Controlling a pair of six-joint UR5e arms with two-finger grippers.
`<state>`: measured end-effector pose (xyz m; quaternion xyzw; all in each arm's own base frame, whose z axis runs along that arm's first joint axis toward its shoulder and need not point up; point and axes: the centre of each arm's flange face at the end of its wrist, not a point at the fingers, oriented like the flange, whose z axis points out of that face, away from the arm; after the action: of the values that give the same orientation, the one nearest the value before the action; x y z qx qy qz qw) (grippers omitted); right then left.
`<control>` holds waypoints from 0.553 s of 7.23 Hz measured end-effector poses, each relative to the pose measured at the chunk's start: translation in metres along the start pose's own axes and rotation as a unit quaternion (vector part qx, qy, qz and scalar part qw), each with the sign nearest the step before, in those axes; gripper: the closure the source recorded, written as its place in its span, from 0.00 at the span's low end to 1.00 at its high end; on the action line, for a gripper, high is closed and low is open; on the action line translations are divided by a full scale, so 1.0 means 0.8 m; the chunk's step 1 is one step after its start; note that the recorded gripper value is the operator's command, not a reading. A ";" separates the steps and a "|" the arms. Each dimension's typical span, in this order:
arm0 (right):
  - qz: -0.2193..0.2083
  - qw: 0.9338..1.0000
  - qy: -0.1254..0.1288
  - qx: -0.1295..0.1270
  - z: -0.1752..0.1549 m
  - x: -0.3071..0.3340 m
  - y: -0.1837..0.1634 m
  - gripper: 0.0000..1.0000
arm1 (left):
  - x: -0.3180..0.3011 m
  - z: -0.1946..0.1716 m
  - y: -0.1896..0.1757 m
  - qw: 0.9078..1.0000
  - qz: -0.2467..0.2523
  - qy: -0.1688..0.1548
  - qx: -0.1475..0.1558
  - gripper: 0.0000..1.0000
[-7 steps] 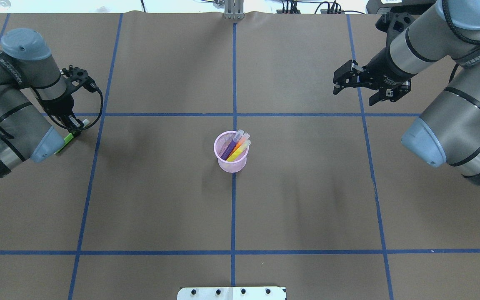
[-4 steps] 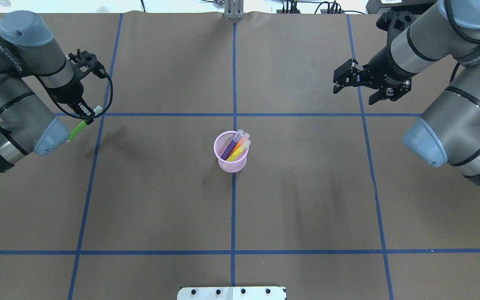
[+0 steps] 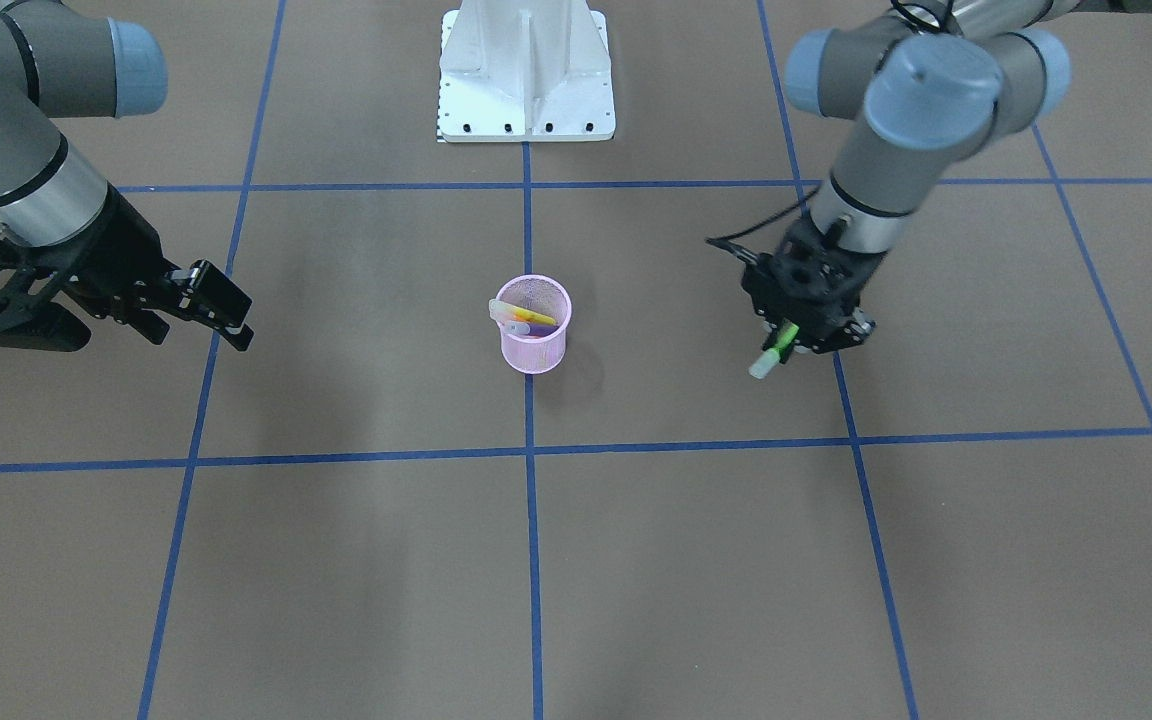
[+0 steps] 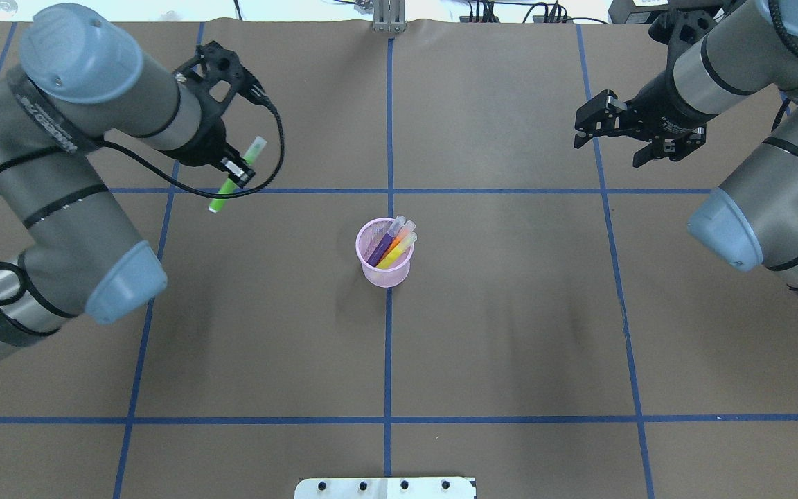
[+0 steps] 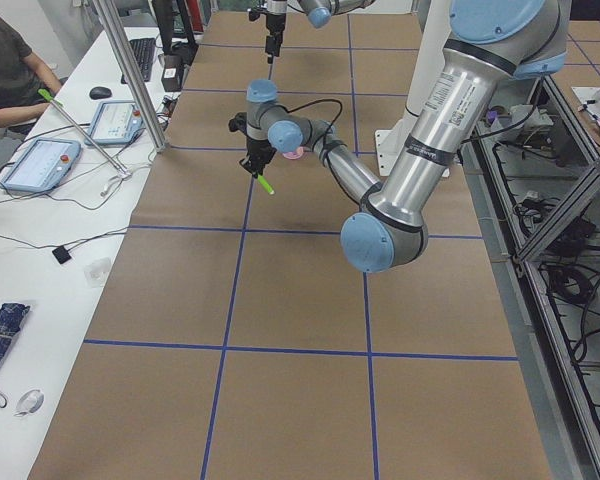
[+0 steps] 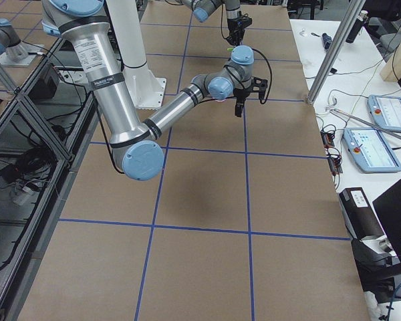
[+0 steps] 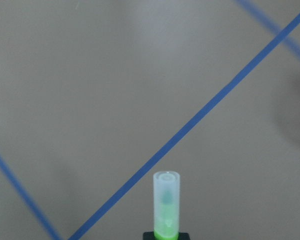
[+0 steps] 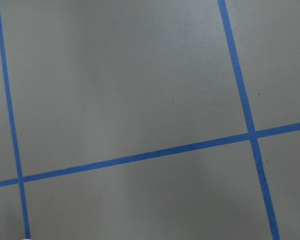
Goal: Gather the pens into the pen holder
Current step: 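Carry the green marker over the cup and release it with the left gripper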
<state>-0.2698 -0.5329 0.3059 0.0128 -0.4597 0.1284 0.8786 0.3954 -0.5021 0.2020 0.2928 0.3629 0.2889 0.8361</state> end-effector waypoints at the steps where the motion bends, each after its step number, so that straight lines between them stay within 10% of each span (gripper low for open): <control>1: -0.001 1.000 0.004 0.002 -0.001 0.010 -0.004 0.00 | 0.073 -0.007 -0.031 0.999 0.015 -0.015 0.043 1.00; 4: 0.002 1.000 0.013 0.006 -0.001 0.032 -0.014 0.00 | 0.199 0.006 -0.047 0.992 -0.013 -0.040 0.121 1.00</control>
<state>-0.2528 -0.5379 0.3271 0.0152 -0.4476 0.1326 0.8842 0.4999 -0.4174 0.1089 0.3980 0.3654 0.2202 0.8121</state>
